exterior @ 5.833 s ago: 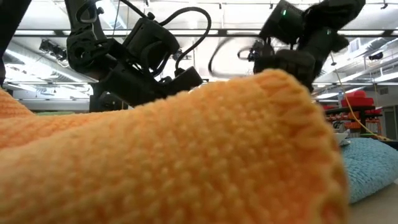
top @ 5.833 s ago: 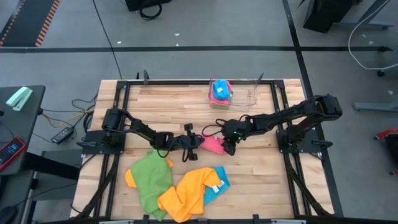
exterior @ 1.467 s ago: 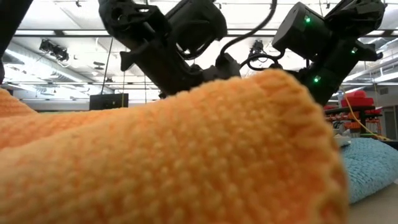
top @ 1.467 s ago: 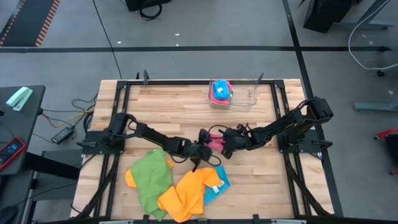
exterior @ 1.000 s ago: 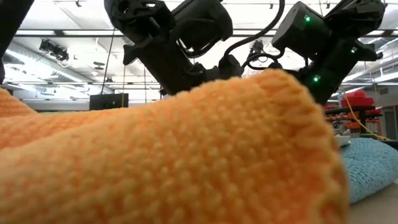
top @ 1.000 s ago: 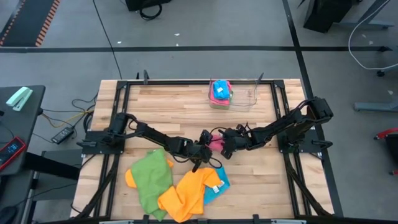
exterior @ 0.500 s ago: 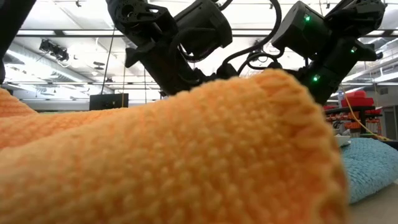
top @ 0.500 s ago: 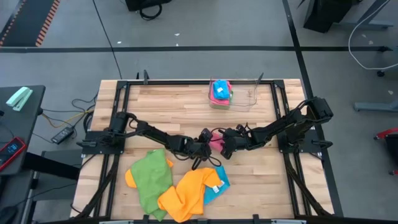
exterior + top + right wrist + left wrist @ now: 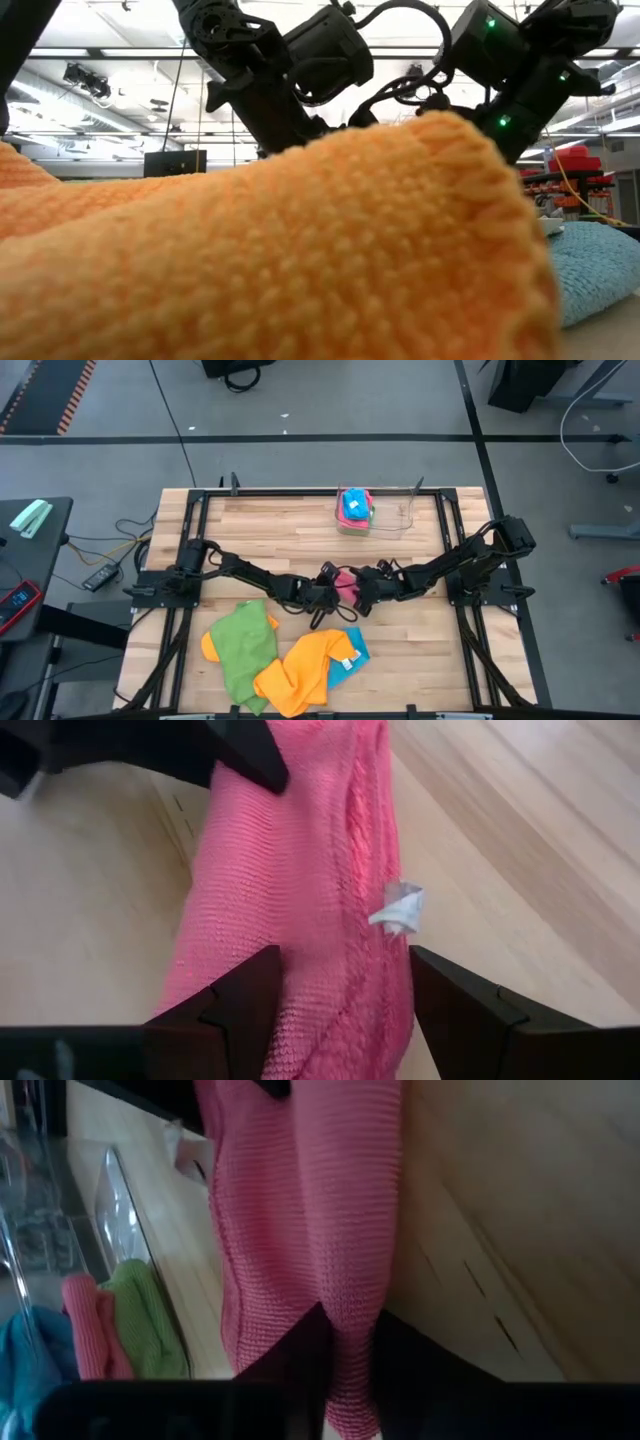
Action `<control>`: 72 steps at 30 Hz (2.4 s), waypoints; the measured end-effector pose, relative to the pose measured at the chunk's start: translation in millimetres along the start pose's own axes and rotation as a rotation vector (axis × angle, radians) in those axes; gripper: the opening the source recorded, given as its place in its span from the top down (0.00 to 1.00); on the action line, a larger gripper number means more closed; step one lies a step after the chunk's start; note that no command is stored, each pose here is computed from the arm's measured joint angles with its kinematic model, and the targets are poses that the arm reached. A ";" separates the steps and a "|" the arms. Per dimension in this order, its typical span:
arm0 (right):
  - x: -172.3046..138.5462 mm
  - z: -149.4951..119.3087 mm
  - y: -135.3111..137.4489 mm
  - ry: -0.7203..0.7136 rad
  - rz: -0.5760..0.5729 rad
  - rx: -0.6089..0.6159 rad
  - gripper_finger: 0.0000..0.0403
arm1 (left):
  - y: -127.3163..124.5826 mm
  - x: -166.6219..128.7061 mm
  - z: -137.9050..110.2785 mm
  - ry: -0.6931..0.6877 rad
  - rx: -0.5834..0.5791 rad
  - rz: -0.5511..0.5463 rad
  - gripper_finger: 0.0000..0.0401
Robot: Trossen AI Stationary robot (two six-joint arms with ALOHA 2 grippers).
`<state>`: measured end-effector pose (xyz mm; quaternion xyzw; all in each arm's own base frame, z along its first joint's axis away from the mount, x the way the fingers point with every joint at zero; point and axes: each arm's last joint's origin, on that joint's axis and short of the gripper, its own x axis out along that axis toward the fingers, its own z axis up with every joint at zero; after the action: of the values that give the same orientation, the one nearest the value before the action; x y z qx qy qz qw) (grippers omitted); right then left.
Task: Fold microfiber towels
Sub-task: Fold the pink towel
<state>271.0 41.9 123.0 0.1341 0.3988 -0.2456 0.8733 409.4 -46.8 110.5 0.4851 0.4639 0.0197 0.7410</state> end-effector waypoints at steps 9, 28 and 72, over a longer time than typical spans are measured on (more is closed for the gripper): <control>-19.0 7.7 -5.1 0.023 -0.034 -0.056 0.44 | 2.9 -0.6 2.7 -0.012 -0.049 0.007 0.92; -49.1 -16.2 47.0 -0.386 0.071 -0.381 0.42 | 30.2 -39.5 0.4 -0.127 -0.248 -0.105 0.90; -14.0 -0.9 90.9 -0.374 -0.031 -0.364 0.34 | 28.6 -40.0 -4.4 -0.058 -0.573 -0.142 0.91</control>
<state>311.3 123.5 136.5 -0.0791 0.2700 -0.2036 0.9378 395.5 -47.7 157.9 0.2229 0.4509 0.0842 0.8602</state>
